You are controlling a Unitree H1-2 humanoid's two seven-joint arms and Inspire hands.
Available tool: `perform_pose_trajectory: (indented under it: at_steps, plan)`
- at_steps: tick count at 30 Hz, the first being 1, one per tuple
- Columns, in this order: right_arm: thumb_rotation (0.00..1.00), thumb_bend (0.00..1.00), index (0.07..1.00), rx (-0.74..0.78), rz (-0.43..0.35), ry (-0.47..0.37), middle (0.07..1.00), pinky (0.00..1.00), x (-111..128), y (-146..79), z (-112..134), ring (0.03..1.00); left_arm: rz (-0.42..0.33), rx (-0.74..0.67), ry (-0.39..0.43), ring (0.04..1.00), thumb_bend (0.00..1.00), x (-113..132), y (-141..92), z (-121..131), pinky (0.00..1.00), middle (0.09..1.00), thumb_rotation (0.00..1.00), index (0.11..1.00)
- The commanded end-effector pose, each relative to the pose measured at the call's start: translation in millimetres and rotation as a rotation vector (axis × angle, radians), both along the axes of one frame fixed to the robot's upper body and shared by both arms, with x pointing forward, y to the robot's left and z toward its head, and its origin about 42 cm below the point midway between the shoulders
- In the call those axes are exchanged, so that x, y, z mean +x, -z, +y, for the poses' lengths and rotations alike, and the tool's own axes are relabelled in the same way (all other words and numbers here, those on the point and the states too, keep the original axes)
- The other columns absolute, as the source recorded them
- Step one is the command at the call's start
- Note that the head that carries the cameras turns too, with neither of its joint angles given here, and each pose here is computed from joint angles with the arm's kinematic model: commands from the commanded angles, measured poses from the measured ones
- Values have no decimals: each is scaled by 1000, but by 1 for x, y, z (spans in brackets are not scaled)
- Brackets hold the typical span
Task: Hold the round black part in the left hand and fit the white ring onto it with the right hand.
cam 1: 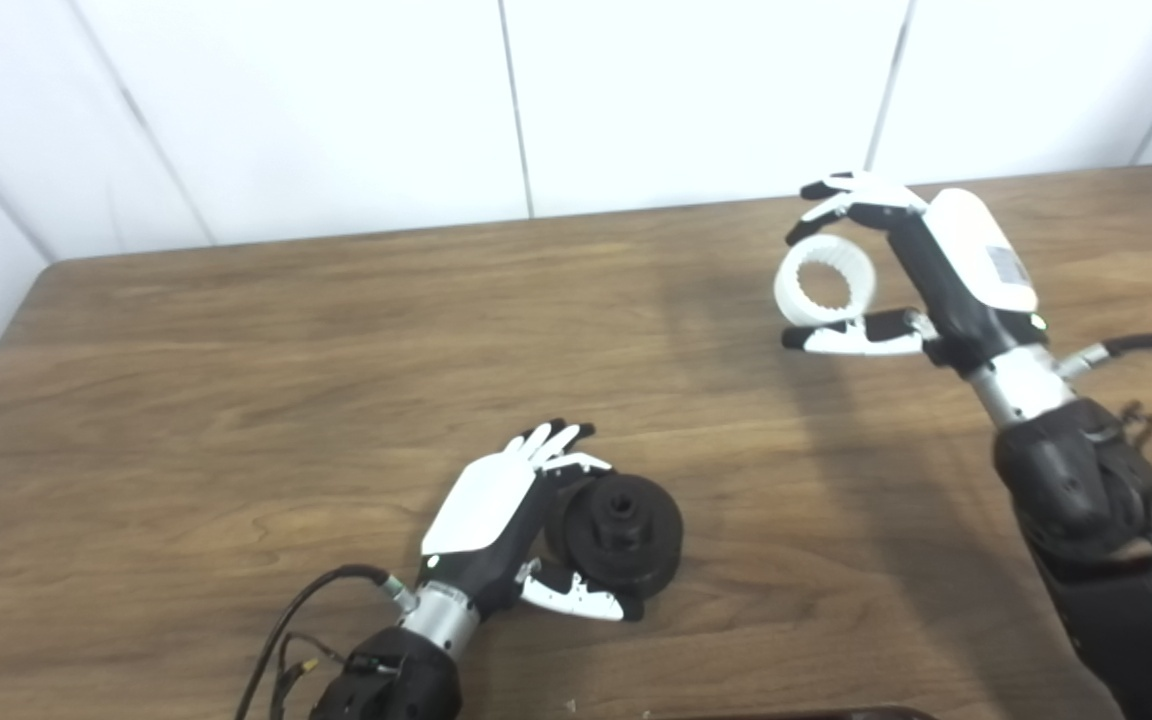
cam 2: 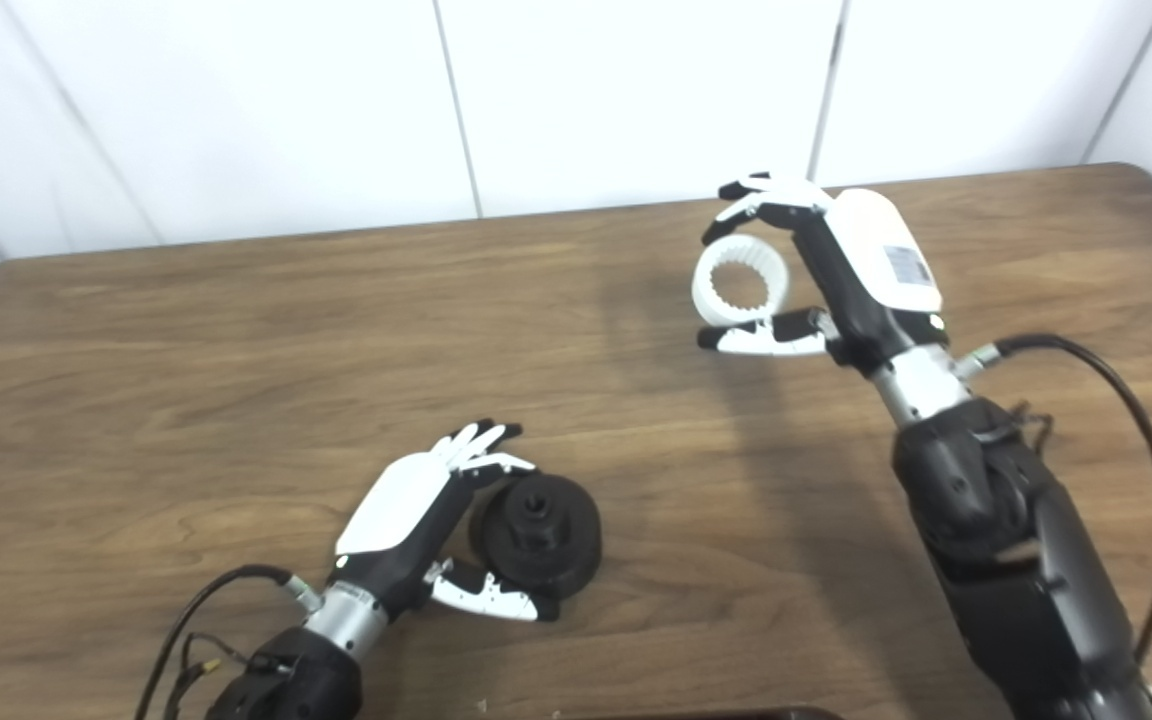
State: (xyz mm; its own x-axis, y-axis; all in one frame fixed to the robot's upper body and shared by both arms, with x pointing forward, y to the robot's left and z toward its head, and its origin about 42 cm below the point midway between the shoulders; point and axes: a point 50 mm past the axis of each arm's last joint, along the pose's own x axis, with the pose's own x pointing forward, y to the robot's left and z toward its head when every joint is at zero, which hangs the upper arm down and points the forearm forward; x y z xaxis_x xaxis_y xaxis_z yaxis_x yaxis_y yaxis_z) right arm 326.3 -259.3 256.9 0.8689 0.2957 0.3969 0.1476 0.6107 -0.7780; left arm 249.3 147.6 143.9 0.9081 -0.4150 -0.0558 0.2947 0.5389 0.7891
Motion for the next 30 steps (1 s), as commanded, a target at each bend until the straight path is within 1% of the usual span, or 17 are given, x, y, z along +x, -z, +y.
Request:
perform_pose_trajectory:
  at_steps: [1,9,15,20,23,25,29,30]
  plan:
    - [140,518,482,31,-75,-52,790,714,-8,-20,7,858,-39,9,4,1000,916,6,-7,-4,1000,961,293,661]
    - [140,519,482,85,-35,-126,785,743,-35,-15,26,858,-38,10,4,1000,919,7,-6,-6,1000,961,296,663]
    - [143,518,482,106,10,-172,789,770,-50,-7,39,863,-31,13,5,1000,919,7,-7,-9,1000,964,305,665]
    - [143,517,483,119,43,-208,793,762,-59,0,50,865,-20,13,5,1000,918,6,-8,-10,1000,971,295,668]
    - [144,517,483,124,56,-222,791,793,-63,5,56,859,-19,13,6,1000,917,6,-8,-11,1000,971,286,667]
    - [145,517,483,130,66,-234,790,791,-65,9,61,855,-21,11,7,1000,918,6,-8,-11,1000,970,284,666]
    - [146,517,483,140,93,-258,791,806,-71,20,71,851,-22,16,12,1000,915,6,-8,-11,1000,970,301,667]
    - [145,517,483,142,102,-262,791,827,-72,23,73,852,-20,16,12,1000,914,6,-8,-11,1000,971,305,668]
